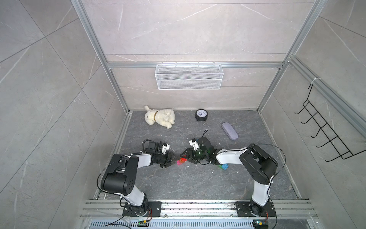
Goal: Assemble the letter y with lego
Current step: Adjust the lego brick at the center of the board.
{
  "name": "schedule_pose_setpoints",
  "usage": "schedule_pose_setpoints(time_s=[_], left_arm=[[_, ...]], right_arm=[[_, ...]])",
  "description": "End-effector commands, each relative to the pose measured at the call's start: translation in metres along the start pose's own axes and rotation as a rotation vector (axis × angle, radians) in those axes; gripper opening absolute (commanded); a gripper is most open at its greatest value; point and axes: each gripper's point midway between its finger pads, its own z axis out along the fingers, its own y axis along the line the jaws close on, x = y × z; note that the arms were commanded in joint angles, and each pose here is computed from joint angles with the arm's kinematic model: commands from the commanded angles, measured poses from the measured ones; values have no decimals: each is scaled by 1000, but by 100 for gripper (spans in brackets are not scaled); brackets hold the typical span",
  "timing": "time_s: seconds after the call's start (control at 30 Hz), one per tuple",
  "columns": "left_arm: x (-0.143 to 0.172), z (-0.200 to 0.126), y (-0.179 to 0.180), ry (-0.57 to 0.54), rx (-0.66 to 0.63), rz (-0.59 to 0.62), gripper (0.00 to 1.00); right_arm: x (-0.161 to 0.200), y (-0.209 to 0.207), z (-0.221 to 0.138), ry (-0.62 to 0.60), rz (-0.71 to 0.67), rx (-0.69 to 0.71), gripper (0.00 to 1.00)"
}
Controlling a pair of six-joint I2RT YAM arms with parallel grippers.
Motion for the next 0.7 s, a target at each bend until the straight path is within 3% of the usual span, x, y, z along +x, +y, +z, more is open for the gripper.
schedule_pose_setpoints(time_s=[0.0, 0.37, 0.67], left_arm=[[6, 0, -4, 17, 31, 28, 59], [13, -2, -6, 30, 48, 39, 67], [15, -2, 1, 35, -4, 55, 65]], right_arm=[[3, 5, -5, -9, 6, 1, 62], [3, 4, -5, -18, 10, -2, 62], [5, 11, -6, -18, -1, -16, 61]])
